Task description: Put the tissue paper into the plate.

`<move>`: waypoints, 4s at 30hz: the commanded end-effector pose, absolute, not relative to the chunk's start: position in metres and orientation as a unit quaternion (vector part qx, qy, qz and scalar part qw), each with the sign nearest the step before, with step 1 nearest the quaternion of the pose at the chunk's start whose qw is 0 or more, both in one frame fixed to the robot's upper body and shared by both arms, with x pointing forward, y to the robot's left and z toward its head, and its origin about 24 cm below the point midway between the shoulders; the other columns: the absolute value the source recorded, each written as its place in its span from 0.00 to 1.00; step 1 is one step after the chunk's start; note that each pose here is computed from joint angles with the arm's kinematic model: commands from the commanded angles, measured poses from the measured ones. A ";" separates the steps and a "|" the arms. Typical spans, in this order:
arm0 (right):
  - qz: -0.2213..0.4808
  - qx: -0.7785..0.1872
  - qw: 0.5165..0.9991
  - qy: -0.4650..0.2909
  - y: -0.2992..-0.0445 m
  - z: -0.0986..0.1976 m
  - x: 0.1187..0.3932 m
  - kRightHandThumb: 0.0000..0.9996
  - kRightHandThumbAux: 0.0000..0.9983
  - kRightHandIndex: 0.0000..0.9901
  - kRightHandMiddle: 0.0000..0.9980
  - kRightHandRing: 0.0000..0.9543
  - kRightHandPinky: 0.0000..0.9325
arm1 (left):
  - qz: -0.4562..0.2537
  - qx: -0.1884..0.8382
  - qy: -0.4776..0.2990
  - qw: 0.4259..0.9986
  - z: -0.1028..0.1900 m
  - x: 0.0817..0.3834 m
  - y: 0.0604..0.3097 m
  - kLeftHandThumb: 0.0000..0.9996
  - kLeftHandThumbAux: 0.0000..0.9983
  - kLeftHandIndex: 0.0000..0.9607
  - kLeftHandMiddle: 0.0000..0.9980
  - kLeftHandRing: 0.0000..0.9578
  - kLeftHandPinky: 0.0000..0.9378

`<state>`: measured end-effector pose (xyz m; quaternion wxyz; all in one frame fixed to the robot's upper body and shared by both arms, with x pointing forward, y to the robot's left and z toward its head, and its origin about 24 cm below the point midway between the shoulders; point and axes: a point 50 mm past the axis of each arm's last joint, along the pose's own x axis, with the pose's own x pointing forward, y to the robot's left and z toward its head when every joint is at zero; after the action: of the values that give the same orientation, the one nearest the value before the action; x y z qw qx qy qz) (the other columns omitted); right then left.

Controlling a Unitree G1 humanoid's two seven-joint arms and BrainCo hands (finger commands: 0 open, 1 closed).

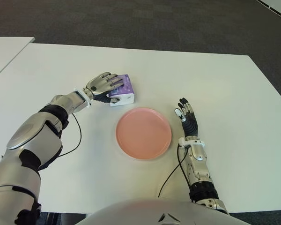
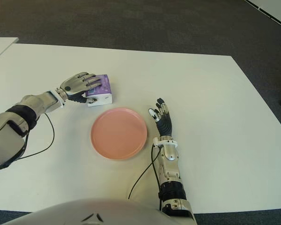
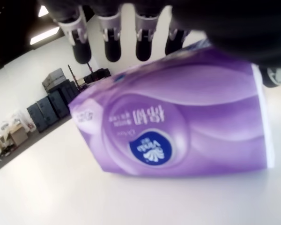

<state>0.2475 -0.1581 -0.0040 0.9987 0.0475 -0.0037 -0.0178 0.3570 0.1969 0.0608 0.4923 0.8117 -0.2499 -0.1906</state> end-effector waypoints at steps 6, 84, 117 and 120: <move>-0.025 0.059 0.996 0.056 -0.160 -0.027 0.233 0.41 0.54 0.05 0.00 0.00 0.00 | -0.177 0.829 -0.267 0.458 0.053 0.355 0.193 0.29 0.09 0.00 0.00 0.00 0.00; -0.007 0.052 0.997 0.051 -0.160 -0.028 0.228 0.38 0.59 0.05 0.04 0.00 0.00 | -0.196 0.777 -0.179 0.571 0.039 0.352 0.188 0.32 0.08 0.00 0.00 0.00 0.00; -0.001 0.053 0.997 0.062 -0.162 -0.030 0.224 0.42 0.53 0.07 0.05 0.00 0.00 | -0.234 0.814 -0.096 0.523 -0.002 0.334 0.192 0.33 0.08 0.00 0.00 0.00 0.00; -0.002 0.054 0.997 0.061 -0.162 -0.029 0.223 0.44 0.54 0.07 0.05 0.00 0.00 | -0.238 0.815 -0.095 0.519 -0.005 0.332 0.193 0.33 0.08 0.00 0.00 0.00 0.00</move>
<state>0.2399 -0.1590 -0.0059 0.9989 0.0448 -0.0041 0.0099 0.3557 0.1848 0.0321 0.5425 0.8081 -0.1499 -0.1738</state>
